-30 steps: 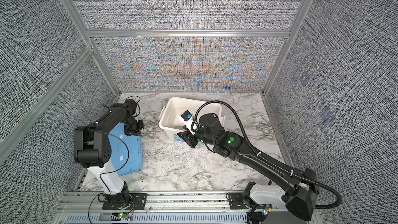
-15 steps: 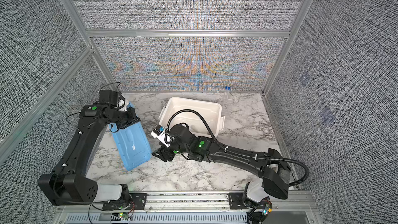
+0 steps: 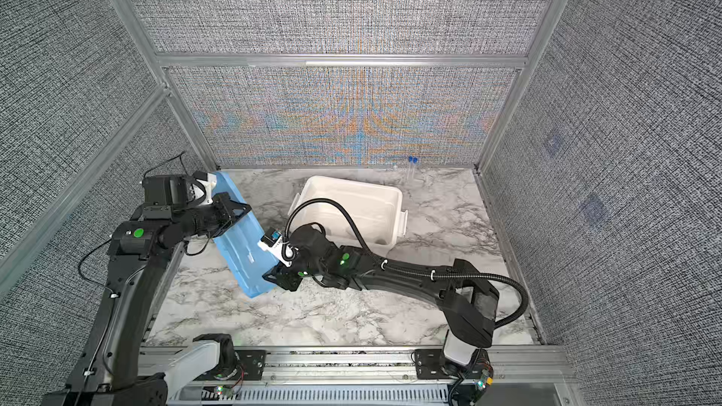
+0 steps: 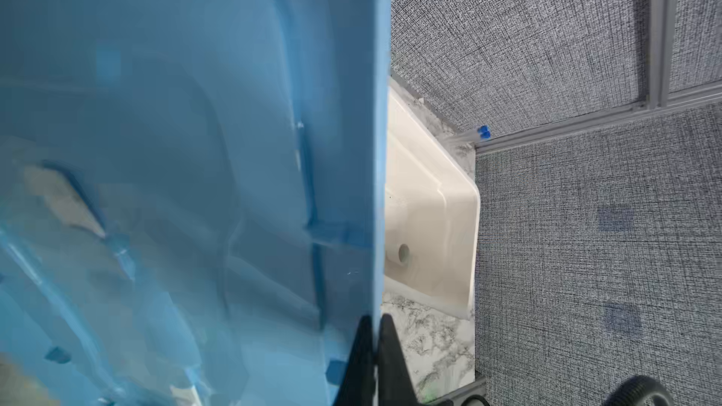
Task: Organize the chemistry lab equipment
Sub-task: 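Lift the blue lid upright with the left gripper while right gripper grips its far edge, then swing the blue lid over the white bin with both grippers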
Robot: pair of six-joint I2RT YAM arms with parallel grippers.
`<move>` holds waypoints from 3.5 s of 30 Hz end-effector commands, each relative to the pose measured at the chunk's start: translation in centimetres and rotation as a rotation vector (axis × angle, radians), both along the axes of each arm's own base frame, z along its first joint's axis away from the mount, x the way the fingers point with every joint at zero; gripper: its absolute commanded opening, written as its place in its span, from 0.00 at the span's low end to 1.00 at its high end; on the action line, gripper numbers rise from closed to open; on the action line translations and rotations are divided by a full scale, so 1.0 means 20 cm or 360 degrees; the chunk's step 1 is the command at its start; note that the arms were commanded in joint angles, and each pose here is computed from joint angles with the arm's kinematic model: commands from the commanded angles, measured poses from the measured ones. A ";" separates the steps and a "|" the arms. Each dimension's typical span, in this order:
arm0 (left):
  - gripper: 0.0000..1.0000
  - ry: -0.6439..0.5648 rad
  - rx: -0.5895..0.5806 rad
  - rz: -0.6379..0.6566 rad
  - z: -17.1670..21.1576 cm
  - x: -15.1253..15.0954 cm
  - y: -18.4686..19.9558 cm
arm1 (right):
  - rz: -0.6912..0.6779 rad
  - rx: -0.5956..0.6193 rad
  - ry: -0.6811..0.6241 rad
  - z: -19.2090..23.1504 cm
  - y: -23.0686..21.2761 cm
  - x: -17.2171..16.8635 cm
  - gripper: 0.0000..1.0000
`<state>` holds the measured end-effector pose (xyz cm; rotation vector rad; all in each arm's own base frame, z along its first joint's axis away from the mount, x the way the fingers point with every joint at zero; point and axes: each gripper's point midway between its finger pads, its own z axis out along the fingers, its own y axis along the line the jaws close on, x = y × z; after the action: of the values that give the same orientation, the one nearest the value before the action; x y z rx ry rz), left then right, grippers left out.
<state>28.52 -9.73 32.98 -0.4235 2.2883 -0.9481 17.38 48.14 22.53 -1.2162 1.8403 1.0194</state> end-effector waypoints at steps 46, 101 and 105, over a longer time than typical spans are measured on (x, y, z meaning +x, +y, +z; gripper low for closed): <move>0.86 -0.0688 -0.0223 -0.0060 0.60 -0.30 -0.05 | -0.0597 0.0216 -0.1215 0.97 -0.65 0.42 0.12; 0.92 -0.0260 -0.0006 -0.0266 -0.21 0.30 -0.13 | -0.0300 -0.0881 -0.1879 0.16 -1.37 0.60 0.22; 0.92 -0.0174 0.0001 -0.0277 -0.32 0.33 -0.16 | -0.0235 -0.0917 -0.1865 0.10 -1.35 0.56 0.22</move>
<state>34.44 -12.80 26.97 -0.1883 2.2601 -1.0576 29.49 20.71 25.90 -1.4351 1.1764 -0.4180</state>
